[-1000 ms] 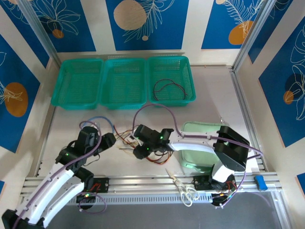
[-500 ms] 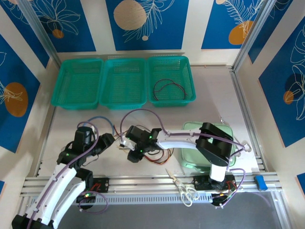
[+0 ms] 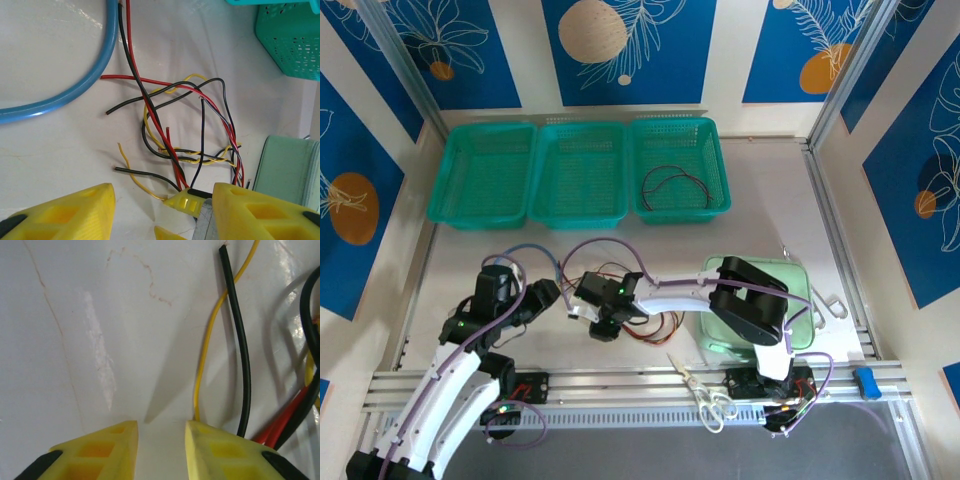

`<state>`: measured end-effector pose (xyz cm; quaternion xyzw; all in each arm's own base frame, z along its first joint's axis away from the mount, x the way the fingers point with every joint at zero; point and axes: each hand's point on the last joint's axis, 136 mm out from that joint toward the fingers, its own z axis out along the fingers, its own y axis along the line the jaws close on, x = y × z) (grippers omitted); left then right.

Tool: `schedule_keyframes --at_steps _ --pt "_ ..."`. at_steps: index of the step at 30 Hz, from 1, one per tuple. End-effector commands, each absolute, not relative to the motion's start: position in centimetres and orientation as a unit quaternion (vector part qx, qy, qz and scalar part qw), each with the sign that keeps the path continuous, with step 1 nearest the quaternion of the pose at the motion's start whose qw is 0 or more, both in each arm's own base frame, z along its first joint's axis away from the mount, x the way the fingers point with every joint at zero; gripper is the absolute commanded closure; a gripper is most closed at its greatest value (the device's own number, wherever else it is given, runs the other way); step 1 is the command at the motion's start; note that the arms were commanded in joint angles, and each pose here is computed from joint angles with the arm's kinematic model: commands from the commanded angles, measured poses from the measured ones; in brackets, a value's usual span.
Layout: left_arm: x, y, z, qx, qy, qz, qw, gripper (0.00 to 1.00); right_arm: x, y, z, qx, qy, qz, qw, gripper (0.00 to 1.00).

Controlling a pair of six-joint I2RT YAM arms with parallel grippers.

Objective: Untangle the cables

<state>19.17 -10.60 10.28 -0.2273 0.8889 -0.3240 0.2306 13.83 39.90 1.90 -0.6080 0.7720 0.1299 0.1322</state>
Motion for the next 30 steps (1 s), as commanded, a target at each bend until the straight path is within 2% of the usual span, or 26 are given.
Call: schedule_keyframes --at_steps 1,8,11,26,29,30 --pt "19.4 -10.7 10.5 -0.222 0.887 -0.331 0.233 0.46 13.7 39.4 1.3 -0.629 0.758 0.103 0.138 0.75" --pt "19.4 -10.6 10.8 -0.219 0.889 -0.327 0.235 0.46 13.9 39.2 0.4 -0.637 0.753 0.083 0.141 0.94" --pt "19.6 -10.6 11.4 -0.218 0.886 -0.331 0.241 0.46 13.7 39.7 1.3 -0.633 0.75 0.108 0.16 1.0" --pt "21.3 -10.4 17.9 -0.168 0.877 -0.327 0.311 0.48 14.5 40.5 9.5 -0.579 0.744 0.194 0.273 1.0" --pt "21.7 -10.8 18.4 -0.162 0.878 -0.33 0.306 0.48 14.7 40.3 10.0 -0.57 0.747 0.211 0.269 1.0" --pt "21.8 -10.9 18.4 -0.161 0.88 -0.331 0.302 0.48 14.6 40.2 9.8 -0.573 0.748 0.209 0.262 0.96"
